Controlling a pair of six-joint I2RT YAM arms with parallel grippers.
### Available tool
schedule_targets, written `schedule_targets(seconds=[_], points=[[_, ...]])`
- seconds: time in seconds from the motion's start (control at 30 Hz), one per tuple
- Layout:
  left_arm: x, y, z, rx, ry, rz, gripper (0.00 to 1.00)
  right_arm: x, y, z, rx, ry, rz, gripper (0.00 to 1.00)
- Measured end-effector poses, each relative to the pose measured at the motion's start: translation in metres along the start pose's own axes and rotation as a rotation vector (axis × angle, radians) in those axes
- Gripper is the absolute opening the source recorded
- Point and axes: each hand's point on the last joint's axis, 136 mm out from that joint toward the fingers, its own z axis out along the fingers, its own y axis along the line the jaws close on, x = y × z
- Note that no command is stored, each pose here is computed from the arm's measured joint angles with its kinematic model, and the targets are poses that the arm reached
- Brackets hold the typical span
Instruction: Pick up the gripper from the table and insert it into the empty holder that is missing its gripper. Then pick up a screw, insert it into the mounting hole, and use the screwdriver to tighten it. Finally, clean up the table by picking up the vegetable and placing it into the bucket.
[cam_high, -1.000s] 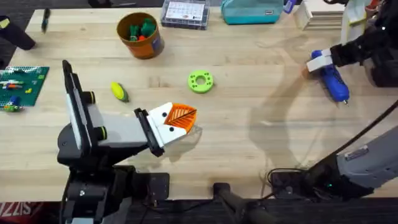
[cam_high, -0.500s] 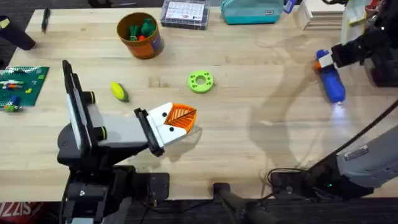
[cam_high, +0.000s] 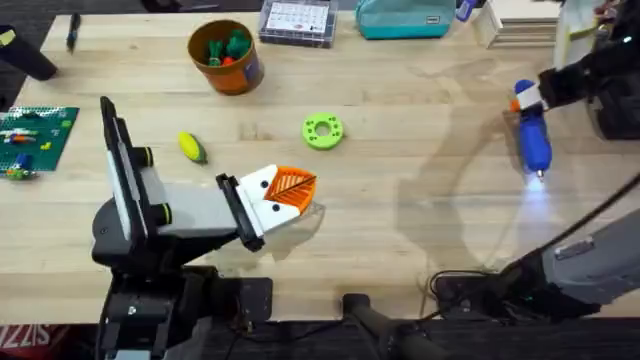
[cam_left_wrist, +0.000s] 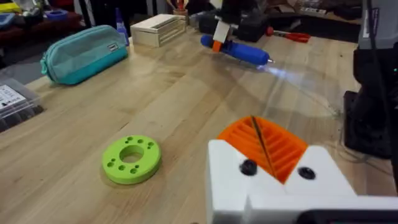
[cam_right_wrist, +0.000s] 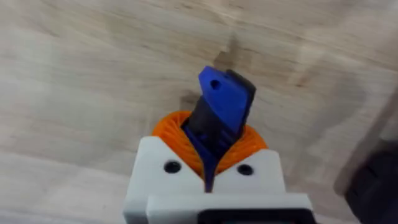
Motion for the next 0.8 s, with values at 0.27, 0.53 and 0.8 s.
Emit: schedule_targets(seconds=[0.27, 0.53, 0.8], points=[[0.000, 0.000, 0.000, 0.000, 0.000, 0.000, 0.018, -0.017, 0.037, -0.120, 0.026, -0.217, -0.029, 0.017], [0.000, 0.000, 0.000, 0.000, 0.000, 0.000, 0.018, -0.007, 0.121, -0.212, -0.149, -0.444, -0.067, 0.017], [0.000, 0.000, 0.000, 0.000, 0.000, 0.000, 0.018, 0.030, 0.181, -0.261, -0.177, -0.586, -0.120, 0.014]])
